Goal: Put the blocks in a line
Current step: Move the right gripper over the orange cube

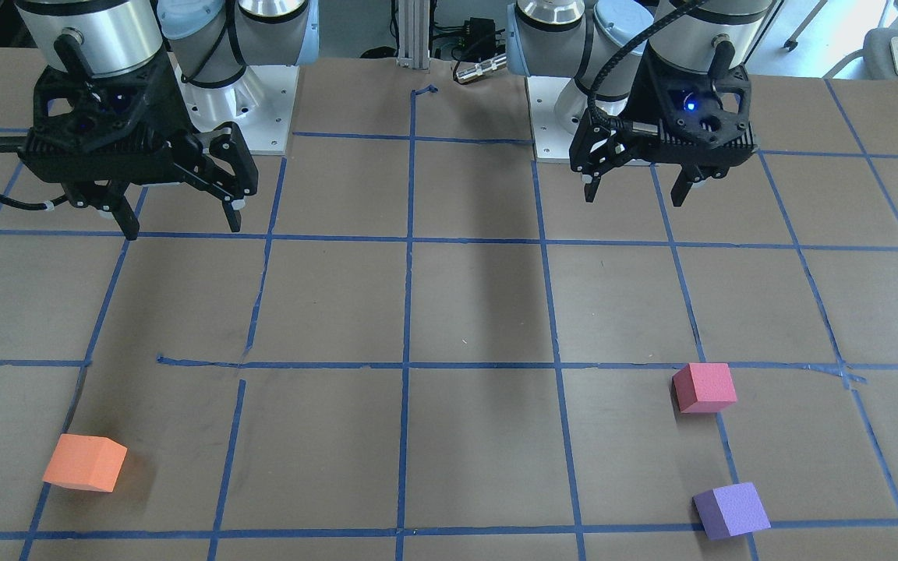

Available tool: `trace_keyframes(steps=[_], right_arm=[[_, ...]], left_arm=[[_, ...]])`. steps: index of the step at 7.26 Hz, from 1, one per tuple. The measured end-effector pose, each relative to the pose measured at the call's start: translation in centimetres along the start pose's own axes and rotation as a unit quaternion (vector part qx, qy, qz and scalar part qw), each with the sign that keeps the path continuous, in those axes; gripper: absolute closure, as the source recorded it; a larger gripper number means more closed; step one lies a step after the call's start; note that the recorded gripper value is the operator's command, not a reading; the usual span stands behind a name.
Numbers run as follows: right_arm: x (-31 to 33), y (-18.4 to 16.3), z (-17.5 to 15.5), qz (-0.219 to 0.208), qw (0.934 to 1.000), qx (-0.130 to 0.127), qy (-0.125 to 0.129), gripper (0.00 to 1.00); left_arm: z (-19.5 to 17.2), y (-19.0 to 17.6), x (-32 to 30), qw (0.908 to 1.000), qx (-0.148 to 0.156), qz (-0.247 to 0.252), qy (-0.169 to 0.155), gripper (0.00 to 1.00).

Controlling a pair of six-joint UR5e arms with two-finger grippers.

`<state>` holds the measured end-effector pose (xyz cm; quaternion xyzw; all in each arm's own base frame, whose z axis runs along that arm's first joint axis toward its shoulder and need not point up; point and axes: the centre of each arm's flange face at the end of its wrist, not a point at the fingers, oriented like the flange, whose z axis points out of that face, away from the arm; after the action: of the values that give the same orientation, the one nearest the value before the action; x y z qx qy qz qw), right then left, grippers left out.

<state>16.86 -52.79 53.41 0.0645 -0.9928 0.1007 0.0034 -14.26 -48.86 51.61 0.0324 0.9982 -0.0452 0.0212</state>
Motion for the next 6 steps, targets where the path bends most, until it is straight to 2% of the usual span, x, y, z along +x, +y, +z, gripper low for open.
trace_keyframes(steps=[2,4,6], right_arm=[[0.1,0.9,-1.0,-0.003,1.0000,-0.003,0.002,0.00],[0.6,1.5,0.2,-0.010,0.9997,-0.020,0.005,0.00],[1.0,1.6,1.1,-0.007,0.9996,-0.026,0.006,0.00]], left_arm=[[0.0,0.1,0.0,1.0000,0.000,0.000,-0.001,0.00],[0.1,0.1,0.1,1.0000,-0.001,0.001,0.000,0.00],[0.1,0.1,0.1,1.0000,-0.001,0.002,0.000,0.00]])
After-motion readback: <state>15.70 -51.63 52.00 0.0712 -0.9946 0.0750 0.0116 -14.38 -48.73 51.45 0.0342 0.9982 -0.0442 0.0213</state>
